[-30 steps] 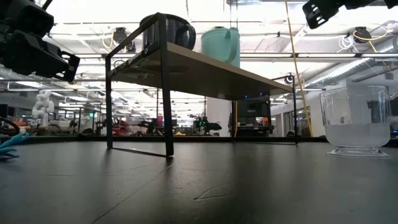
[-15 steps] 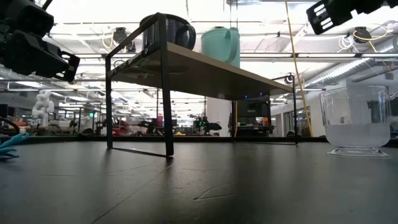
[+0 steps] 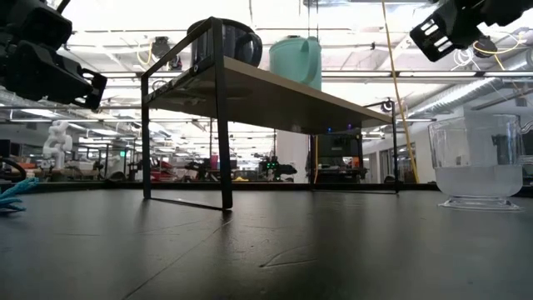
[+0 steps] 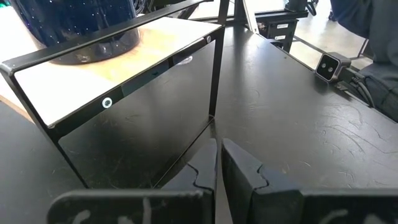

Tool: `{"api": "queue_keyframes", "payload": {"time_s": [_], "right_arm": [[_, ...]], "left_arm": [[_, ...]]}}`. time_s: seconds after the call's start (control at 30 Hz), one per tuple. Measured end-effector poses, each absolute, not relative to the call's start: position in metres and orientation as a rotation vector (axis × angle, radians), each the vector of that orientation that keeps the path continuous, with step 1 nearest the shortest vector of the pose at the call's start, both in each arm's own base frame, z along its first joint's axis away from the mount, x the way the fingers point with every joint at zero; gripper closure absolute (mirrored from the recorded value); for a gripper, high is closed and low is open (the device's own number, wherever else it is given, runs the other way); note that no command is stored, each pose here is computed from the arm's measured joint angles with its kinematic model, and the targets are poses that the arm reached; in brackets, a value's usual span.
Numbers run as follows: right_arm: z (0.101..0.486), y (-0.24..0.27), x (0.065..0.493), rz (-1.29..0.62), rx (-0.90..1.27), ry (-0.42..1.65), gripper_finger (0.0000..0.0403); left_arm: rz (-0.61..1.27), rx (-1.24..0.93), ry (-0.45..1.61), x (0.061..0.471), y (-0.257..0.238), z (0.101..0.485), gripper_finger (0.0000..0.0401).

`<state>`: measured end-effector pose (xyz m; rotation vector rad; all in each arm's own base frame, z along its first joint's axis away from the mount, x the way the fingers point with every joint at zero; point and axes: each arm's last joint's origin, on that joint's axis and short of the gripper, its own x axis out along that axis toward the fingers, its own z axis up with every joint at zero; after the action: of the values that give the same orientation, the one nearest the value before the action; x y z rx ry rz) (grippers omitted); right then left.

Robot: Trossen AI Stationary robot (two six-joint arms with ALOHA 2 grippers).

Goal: Stack small to large cups/mugs on shelf
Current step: Put the transparent cup on the shelf

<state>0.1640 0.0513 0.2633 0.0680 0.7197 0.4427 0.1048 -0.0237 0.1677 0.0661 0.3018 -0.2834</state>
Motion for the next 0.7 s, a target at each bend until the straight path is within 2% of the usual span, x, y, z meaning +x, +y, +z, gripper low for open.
{"api": "queue_keyframes", "payload": {"time_s": [0.2,0.4,0.7], "right_arm": [[0.262,0.06,0.167,0.385,0.08,0.839,0.0264],[0.263,0.058,0.169,0.206,0.089,0.95,0.0264],[0.251,0.06,0.174,0.129,0.13,1.096,0.0264]], "left_arm": [[-0.284,0.066,0.302,0.105,-0.024,0.168,0.0375],[-0.284,0.069,0.301,0.105,-0.024,0.168,0.0375],[-0.283,0.066,0.29,0.105,-0.024,0.169,0.0375]]}}
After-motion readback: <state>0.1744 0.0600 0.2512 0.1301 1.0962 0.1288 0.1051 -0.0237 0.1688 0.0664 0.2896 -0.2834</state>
